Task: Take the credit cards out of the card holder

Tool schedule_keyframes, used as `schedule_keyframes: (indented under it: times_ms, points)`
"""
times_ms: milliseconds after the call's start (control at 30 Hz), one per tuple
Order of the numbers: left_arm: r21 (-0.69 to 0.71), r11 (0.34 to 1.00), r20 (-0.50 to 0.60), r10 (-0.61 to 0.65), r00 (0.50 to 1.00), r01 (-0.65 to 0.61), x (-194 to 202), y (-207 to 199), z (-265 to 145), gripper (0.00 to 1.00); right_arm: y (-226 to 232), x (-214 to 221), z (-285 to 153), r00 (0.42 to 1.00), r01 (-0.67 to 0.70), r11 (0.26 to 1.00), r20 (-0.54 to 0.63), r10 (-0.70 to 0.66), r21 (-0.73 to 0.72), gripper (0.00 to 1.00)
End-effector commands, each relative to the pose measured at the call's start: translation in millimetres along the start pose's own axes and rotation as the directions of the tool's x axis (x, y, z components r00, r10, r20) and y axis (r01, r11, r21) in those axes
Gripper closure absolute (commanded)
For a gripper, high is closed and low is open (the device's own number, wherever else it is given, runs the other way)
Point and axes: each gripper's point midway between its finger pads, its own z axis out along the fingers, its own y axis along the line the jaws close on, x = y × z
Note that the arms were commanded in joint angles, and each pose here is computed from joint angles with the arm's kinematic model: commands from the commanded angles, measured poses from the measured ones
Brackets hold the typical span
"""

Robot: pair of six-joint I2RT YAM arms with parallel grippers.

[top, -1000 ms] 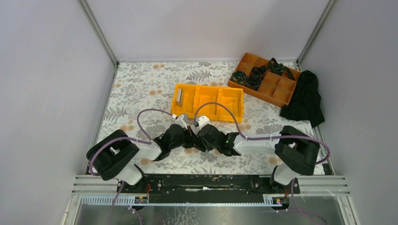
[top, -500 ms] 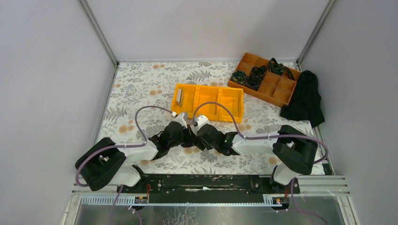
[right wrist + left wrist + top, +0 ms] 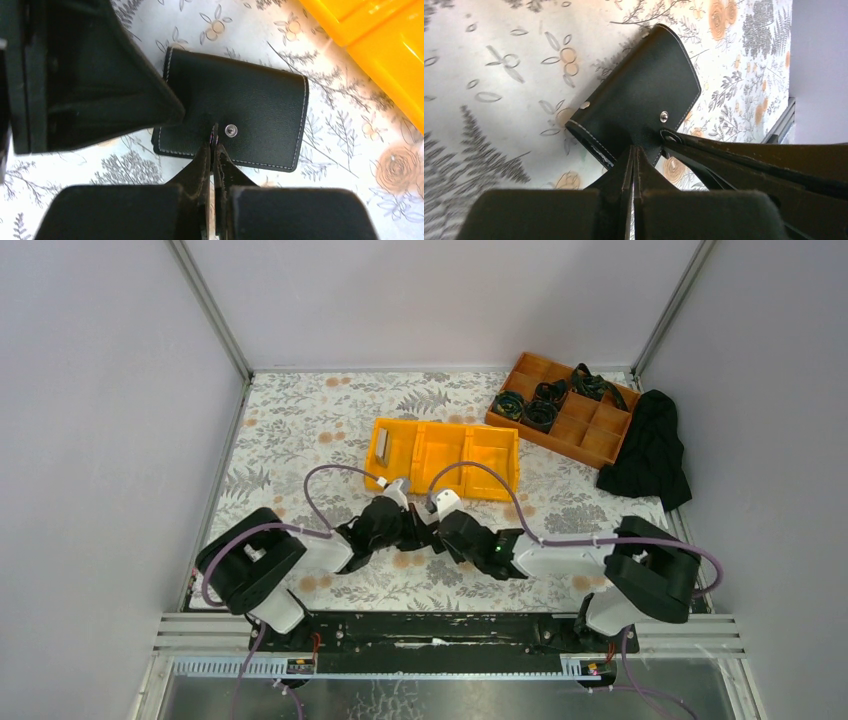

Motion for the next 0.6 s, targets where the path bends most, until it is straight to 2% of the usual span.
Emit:
schedule_keyframes:
  times_ms: [0,300,567]
  points:
    - [-0.163,0.987,-0.115,-0.031,0.993,0.012,36.4,51.2,4.5,1.00,-11.2,-22.3,-18.2,0.990,-0.061,0.998,0.128,0.059,0.014,1.00]
    - [-0.173,0.984,-0.142,-0.056,0.988,0.031,42.9,57.2,13.1,1.00,-1.2,-32.0,-36.9,0.969,-0.064,0.992,0.230,0.087,-0.106,1.00]
    - [-0.169,0.985,-0.166,-0.062,0.984,0.034,44.8,56.9,19.6,1.00,26.0,-17.7,-37.2,0.980,0.129,0.966,0.176,-0.090,-0.226,1.00]
